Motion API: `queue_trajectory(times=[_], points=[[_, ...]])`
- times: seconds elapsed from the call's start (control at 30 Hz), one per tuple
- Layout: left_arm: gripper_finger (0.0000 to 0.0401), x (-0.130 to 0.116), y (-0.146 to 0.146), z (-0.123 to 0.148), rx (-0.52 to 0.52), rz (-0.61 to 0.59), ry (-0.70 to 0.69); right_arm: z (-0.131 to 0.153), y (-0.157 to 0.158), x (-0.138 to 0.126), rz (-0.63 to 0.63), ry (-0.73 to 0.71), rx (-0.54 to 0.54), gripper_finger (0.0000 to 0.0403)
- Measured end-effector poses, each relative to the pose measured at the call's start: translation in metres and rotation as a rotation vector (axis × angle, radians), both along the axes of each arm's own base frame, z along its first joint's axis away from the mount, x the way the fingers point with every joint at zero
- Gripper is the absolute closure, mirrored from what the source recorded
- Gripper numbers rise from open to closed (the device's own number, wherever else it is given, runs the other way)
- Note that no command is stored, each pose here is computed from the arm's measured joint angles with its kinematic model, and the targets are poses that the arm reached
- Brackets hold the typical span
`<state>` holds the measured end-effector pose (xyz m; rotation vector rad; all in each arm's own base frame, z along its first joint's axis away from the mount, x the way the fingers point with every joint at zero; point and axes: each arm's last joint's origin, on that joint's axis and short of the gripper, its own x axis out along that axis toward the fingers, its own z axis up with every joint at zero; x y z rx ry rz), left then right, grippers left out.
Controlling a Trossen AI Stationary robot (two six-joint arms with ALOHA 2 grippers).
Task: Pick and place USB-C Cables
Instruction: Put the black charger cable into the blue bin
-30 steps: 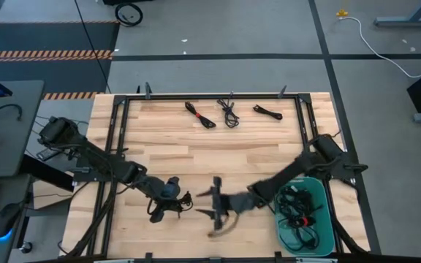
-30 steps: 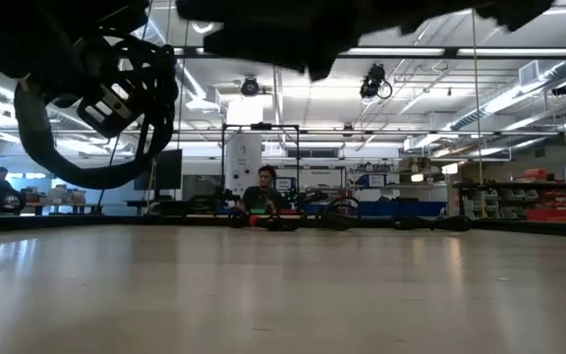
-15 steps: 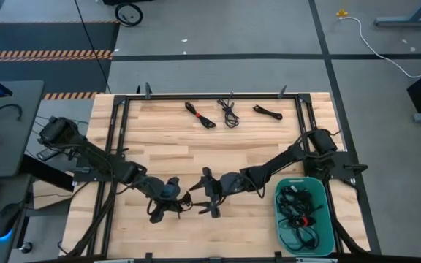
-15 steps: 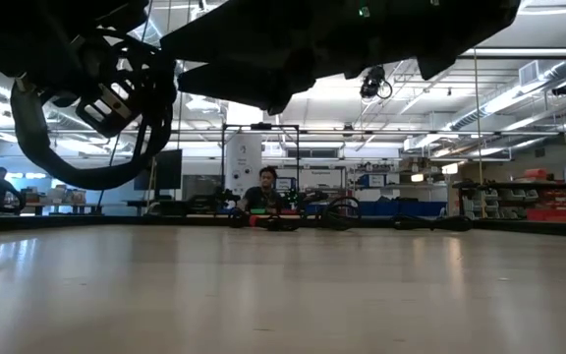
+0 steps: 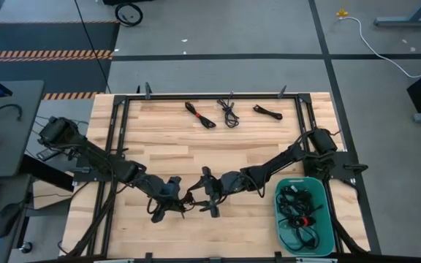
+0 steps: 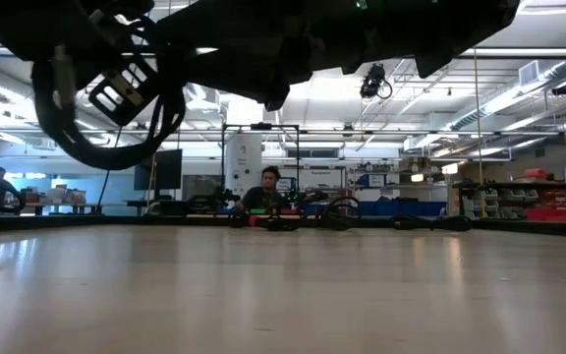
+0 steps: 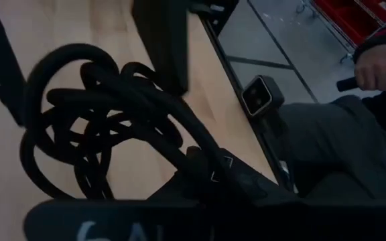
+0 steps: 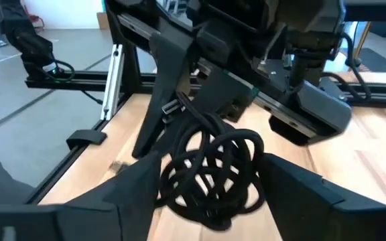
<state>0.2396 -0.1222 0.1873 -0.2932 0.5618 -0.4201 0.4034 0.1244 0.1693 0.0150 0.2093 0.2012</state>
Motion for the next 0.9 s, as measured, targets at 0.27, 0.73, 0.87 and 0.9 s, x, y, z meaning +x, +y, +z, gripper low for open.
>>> queue_trajectory(times=[0.27, 0.73, 0.87, 0.9], points=[[0.0374, 0.005, 0.008, 0.003, -0.003, 0.008, -0.033, 0.001, 0.001, 0.000, 0.009, -0.025, -0.080, 0.0134], [0.0318, 0.001, 0.014, 0.010, 0.017, 0.062, -0.036, -0.002, 0.014, -0.007, -0.202, 0.006, -0.174, 0.0363], [0.0281, -0.016, 0.024, 0.004, 0.054, 0.101, 0.172, 0.004, 0.033, -0.027, -0.306, 0.111, -0.175, 0.0363], [0.0274, -0.020, 0.026, 0.001, 0.063, 0.122, 0.225, 0.008, 0.040, -0.035, -0.324, 0.140, -0.170, 0.0363]])
